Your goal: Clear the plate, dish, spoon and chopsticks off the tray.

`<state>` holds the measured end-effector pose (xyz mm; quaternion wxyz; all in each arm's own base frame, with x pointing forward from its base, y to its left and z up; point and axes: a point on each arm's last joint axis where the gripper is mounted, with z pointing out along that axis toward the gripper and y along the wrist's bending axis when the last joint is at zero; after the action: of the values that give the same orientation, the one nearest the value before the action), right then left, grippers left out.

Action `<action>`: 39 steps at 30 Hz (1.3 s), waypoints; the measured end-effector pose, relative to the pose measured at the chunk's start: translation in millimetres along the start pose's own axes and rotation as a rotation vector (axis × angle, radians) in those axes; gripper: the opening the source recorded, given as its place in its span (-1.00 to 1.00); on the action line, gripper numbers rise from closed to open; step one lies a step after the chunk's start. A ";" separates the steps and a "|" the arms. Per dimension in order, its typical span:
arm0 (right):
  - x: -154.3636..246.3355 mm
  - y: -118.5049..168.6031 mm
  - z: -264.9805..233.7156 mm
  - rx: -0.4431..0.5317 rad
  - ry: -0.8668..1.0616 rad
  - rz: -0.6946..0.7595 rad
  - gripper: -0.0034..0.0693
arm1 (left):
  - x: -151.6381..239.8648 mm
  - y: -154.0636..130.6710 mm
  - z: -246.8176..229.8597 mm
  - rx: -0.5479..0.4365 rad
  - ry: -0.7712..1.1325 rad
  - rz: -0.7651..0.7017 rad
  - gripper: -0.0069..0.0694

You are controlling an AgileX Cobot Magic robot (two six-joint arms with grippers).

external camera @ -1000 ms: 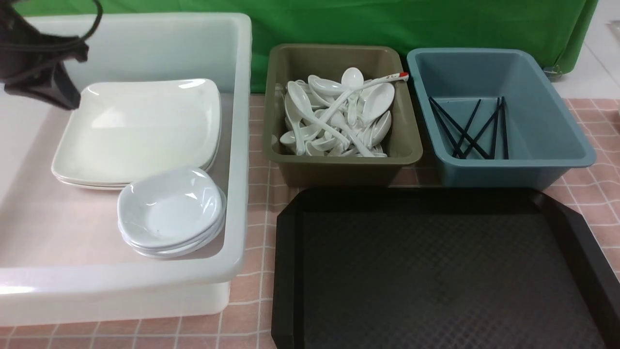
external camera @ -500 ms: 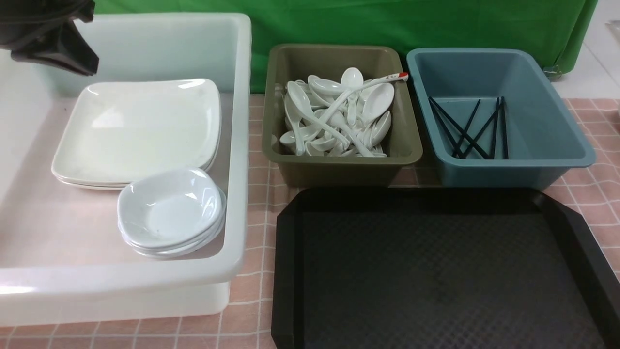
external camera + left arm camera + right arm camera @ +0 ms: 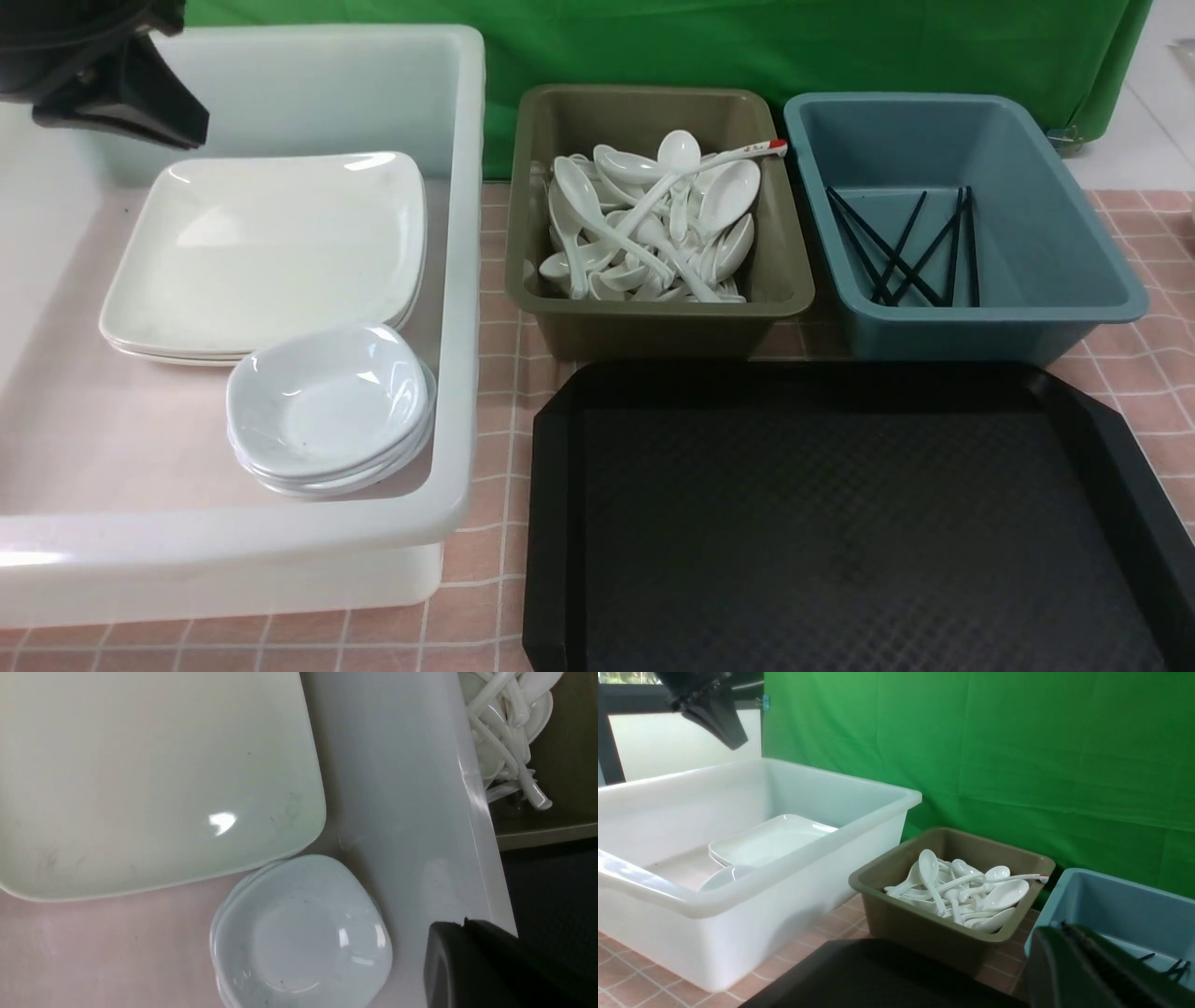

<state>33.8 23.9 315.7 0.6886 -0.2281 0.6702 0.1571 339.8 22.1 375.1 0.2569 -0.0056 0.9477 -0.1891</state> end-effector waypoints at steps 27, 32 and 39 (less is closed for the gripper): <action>114.9 -1.9 11.8 0.216 0.254 0.041 -0.60 | 61.2 -32.4 -61.7 -0.020 -0.086 0.069 -0.83; 131.8 -6.8 10.2 0.335 0.289 0.055 -0.57 | 70.8 -23.5 -47.8 -0.045 -0.024 0.056 -0.83; 133.5 -10.1 8.4 0.402 0.315 0.057 -0.54 | 74.2 -26.3 -43.3 0.008 -0.017 0.023 -0.83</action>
<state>53.2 7.8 183.9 0.6025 -0.0895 0.7931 0.0026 252.0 5.2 383.2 0.2673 0.0048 0.9447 -0.1899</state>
